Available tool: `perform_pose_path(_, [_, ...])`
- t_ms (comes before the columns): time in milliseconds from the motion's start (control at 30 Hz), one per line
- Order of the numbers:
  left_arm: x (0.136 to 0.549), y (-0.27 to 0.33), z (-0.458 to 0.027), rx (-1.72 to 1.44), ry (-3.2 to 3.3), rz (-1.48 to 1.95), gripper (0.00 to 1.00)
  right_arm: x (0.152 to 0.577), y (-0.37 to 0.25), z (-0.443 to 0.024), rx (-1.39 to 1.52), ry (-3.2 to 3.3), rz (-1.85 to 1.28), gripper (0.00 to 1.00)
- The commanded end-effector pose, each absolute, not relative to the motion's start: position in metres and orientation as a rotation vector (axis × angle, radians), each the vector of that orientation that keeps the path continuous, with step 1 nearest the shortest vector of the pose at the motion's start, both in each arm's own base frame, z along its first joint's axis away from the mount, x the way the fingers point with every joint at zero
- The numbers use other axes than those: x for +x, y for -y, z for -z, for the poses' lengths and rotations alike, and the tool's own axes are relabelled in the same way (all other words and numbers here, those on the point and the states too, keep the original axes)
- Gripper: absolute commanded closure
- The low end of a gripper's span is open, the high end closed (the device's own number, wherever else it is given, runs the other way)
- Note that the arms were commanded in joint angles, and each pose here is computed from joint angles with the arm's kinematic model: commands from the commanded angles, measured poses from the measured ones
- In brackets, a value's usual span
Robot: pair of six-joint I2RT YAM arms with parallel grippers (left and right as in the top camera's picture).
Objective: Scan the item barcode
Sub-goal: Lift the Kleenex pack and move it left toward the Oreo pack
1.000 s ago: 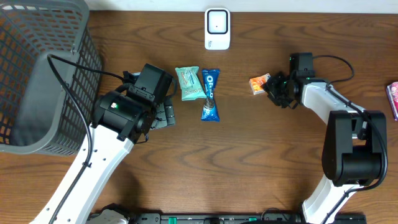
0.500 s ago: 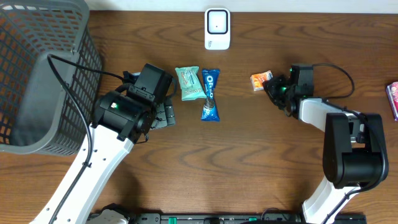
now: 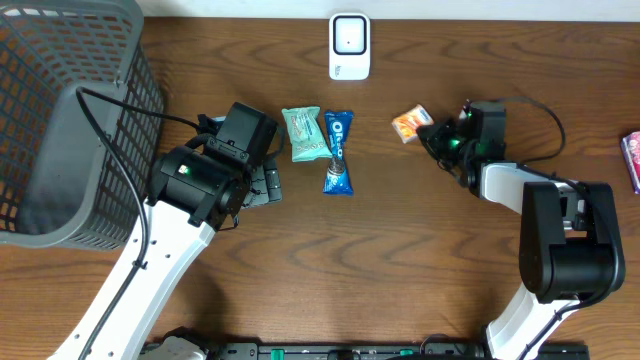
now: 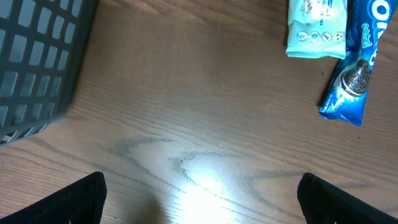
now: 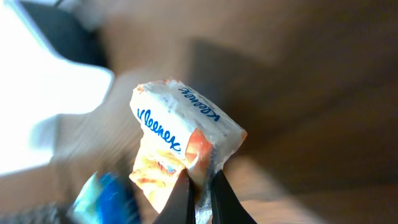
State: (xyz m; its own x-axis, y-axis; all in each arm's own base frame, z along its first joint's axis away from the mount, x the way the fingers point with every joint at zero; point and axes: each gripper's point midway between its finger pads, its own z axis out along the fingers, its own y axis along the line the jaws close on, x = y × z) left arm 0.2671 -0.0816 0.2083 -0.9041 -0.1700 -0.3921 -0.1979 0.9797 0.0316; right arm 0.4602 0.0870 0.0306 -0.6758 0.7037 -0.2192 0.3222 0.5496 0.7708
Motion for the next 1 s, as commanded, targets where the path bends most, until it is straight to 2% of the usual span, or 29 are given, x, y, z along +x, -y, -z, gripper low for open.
perform_pose_path(0, [0.267, 0.08, -0.206, -0.273, -2.737, -0.11, 0.02, 0.447, -0.122, -0.052, 0.552, -2.295, -1.25, 0.99])
perform_pose_path(167, [0.267, 0.08, -0.206, -0.273, -2.737, -0.11, 0.02, 0.422, -0.155, -0.089, 0.179, -2.226, -1.552, 0.99])
perform_pose_path(533, [0.267, 0.08, -0.206, -0.273, -2.737, -0.11, 0.02, 0.356, -0.179, -0.134, -0.518, -1.942, -1.876, 0.99])
perform_pose_path(967, [0.267, 0.08, -0.206, -0.273, -2.737, -0.11, 0.02, 0.354, -0.179, -0.147, -0.809, -1.704, -1.707, 0.99])
